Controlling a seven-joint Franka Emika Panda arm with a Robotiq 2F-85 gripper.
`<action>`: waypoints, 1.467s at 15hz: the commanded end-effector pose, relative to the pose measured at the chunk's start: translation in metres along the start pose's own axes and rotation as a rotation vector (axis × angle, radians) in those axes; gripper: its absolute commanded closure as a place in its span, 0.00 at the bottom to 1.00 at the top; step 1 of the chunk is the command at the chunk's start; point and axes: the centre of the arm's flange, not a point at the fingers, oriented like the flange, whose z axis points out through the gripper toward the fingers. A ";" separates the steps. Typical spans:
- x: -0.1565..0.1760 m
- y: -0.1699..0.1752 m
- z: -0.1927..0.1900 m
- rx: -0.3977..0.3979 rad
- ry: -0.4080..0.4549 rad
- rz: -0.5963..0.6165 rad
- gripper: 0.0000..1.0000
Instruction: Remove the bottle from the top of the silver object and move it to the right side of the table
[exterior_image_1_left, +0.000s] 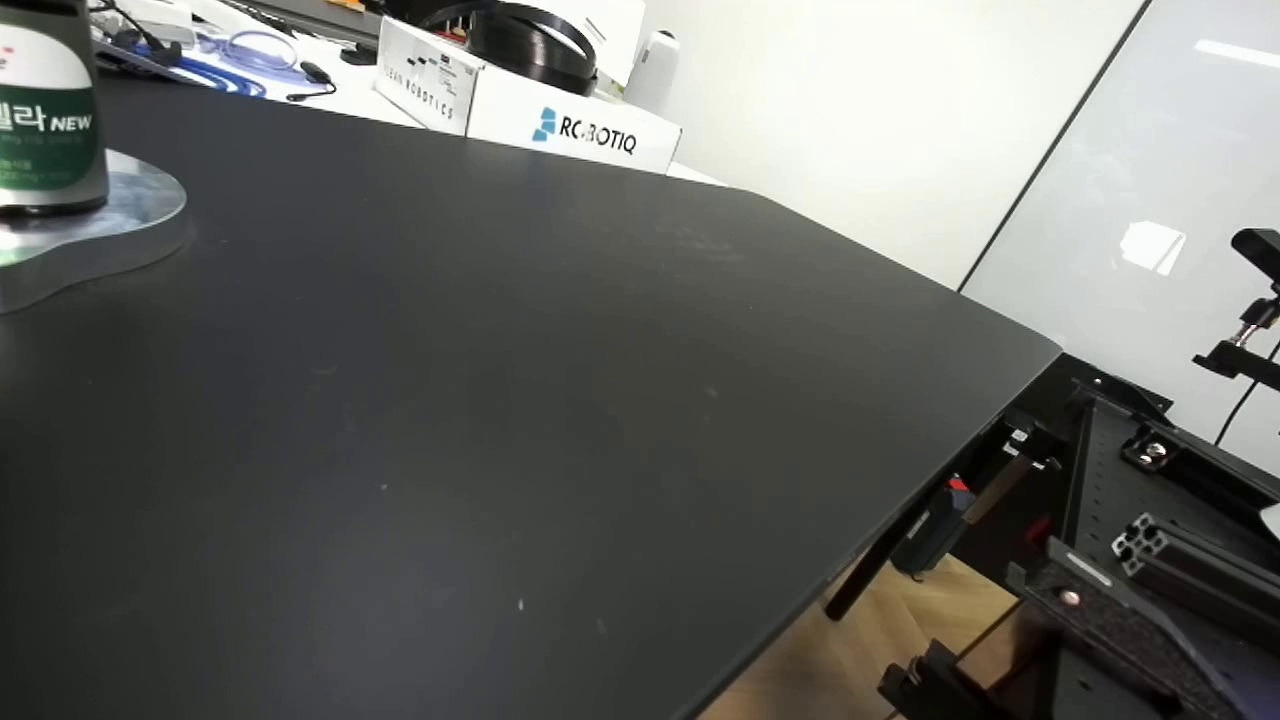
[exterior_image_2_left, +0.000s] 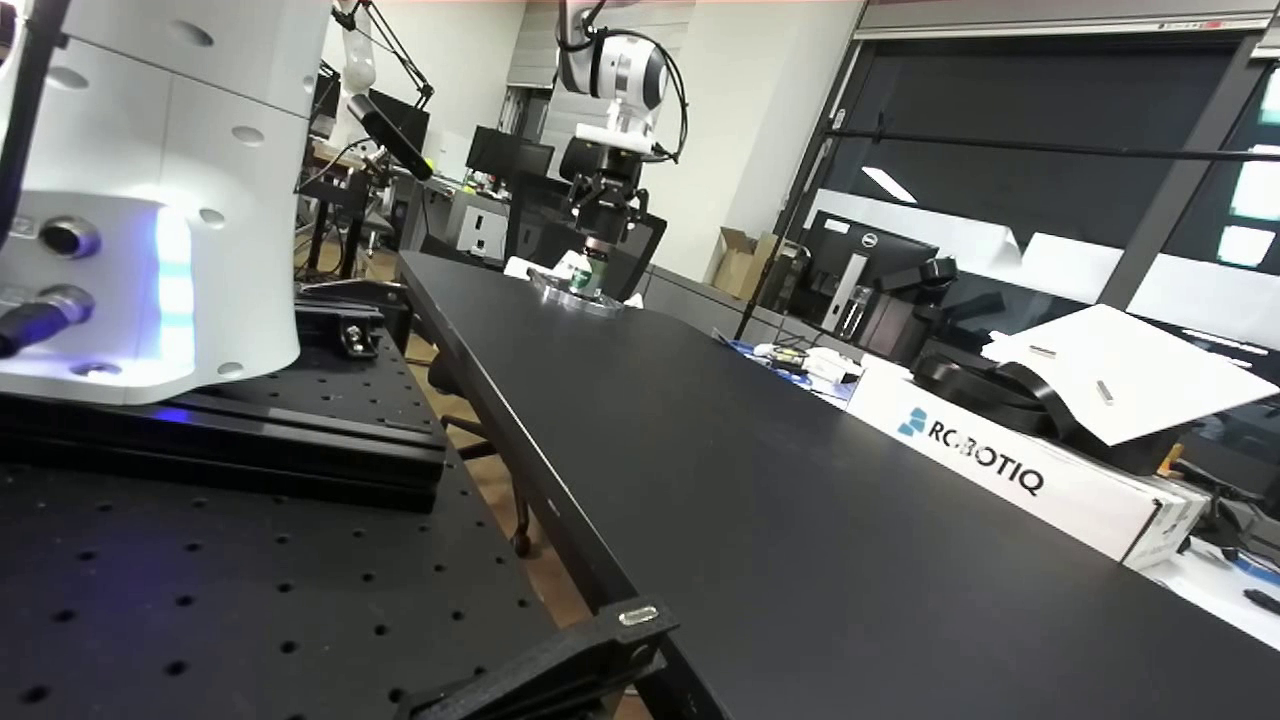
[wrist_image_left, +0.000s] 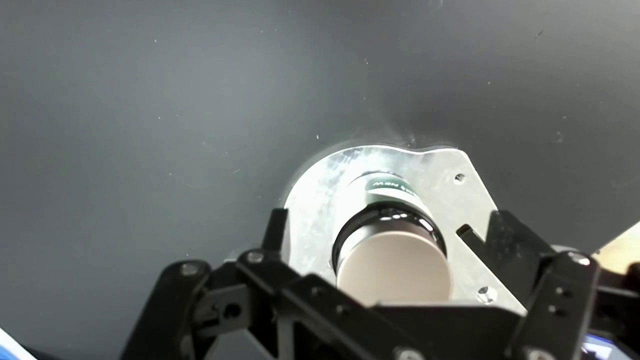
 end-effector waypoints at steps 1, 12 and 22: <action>0.046 -0.002 -0.004 0.000 0.004 -0.019 0.00; 0.058 -0.001 0.001 0.050 0.078 -0.029 0.26; 0.042 0.026 -0.018 0.003 0.039 0.028 0.64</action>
